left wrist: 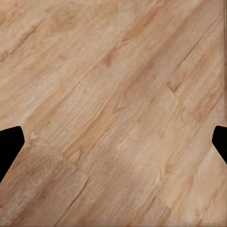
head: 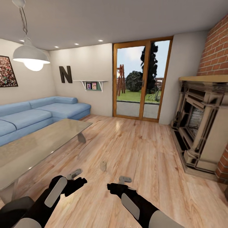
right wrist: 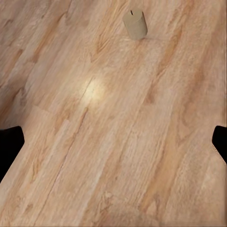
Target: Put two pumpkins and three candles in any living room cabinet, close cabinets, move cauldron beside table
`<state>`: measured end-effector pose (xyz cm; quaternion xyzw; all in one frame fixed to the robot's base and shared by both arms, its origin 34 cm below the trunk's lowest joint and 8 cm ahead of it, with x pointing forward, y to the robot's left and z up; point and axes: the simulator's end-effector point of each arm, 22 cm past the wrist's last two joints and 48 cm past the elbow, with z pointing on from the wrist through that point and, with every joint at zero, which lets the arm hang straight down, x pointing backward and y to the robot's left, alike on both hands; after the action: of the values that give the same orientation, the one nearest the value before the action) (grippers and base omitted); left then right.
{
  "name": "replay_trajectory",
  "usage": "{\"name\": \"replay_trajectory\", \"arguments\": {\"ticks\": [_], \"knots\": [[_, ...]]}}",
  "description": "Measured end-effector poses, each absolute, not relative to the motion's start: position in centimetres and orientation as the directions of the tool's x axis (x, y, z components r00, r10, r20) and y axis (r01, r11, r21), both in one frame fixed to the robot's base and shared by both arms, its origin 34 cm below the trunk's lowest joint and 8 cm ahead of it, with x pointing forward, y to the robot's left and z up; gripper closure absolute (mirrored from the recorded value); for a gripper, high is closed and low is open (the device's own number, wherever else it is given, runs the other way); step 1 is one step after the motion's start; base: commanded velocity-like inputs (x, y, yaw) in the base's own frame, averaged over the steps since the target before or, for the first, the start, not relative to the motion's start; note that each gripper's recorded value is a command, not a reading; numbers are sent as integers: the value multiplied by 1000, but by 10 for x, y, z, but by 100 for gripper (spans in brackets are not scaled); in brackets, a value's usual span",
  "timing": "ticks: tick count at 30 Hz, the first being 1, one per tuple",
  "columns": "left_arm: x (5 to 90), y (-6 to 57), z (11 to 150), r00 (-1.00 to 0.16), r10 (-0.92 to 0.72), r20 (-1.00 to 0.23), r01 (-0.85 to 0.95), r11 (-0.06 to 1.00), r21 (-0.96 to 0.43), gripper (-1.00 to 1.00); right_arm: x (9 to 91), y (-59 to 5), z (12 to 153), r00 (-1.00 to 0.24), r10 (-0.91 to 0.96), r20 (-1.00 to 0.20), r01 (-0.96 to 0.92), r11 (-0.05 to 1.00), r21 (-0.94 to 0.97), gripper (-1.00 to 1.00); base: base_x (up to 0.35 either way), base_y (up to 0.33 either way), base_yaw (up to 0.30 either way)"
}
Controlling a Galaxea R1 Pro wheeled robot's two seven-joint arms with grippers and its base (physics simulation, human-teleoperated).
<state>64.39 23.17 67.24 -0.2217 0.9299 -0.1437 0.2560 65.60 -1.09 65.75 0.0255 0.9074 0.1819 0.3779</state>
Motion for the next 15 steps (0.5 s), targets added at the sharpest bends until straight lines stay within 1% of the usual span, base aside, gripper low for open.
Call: {"name": "replay_trajectory", "arguments": {"ticks": [2,5,15], "knots": [[645,231,674,-770,-484,-416,-335,861,-383,-100,656,-11,658,-713,183,-677,-92,932,350,-100,-1,217,-202],[646,230,677,-768,-482,-422,-330,862,-384,-100,656,-11,658,-711,181,-679,-94,933,348,-100,0,263,-71],[649,229,682,-764,-478,-434,-321,865,-386,-100,655,-13,657,-676,197,-710,-89,935,344,-100,60,262,-7]]}}
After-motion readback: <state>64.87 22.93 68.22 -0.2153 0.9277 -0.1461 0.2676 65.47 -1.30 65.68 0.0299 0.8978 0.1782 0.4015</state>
